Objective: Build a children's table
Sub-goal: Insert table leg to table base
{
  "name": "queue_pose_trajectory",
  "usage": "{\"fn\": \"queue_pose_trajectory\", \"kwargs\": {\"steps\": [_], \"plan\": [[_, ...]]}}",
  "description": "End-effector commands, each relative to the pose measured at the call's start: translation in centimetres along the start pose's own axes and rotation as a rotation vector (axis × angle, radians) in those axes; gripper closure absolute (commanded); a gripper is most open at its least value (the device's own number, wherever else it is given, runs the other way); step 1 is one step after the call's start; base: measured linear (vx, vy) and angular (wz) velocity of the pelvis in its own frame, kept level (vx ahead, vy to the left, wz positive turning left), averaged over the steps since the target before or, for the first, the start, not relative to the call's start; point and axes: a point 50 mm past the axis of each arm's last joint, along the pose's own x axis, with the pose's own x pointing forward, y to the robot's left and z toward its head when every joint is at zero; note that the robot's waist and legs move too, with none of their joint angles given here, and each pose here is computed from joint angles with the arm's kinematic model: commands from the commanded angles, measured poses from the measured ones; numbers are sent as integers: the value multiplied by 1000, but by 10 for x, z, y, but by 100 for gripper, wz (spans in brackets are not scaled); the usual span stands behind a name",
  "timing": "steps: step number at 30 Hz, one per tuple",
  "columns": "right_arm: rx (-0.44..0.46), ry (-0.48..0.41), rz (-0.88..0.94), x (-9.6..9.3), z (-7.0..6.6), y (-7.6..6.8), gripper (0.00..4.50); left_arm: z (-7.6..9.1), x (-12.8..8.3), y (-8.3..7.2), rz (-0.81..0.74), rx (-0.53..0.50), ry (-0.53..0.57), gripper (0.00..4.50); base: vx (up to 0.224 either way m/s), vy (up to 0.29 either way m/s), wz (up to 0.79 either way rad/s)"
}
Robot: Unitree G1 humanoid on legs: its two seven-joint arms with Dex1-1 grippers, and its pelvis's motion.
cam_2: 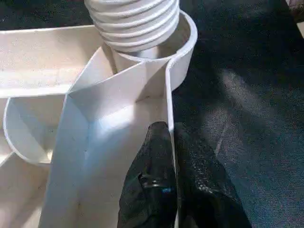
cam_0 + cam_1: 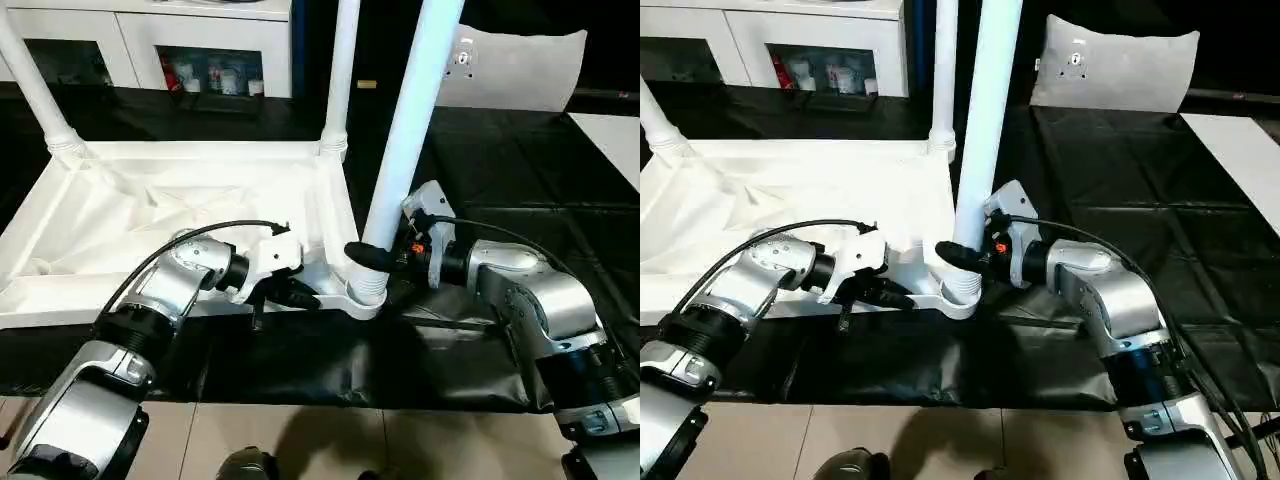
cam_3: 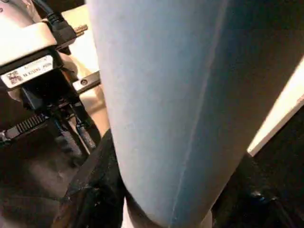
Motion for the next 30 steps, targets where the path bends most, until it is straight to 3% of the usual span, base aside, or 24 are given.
{"fn": "queue_pose_trajectory", "kwargs": {"steps": [1,15,19,20,23,24,27,30], "plan": [[40,84,25,1,-15,2,260,9,3,-1,-33,72,4,450,0,0,0],[34,103,31,-1,-19,-2,261,10,0,0,-38,78,3,450,0,0,0],[131,30,32,-3,-26,-5,261,13,0,0,-29,67,-33,450,0,0,0],[205,-15,29,-6,-31,-7,261,14,-1,1,-21,61,-42,450,0,0,0],[260,-49,14,-8,-36,-9,261,14,0,1,-12,56,-51,450,0,0,0],[333,-93,-9,-13,-44,-10,261,14,0,2,1,42,-69,450,0,0,0],[324,-106,-48,-18,-54,-8,261,13,-1,3,17,36,-77,450,0,0,0],[250,-123,-70,-22,-56,-1,261,13,-2,4,39,28,-88,450,0,0,0]]}}
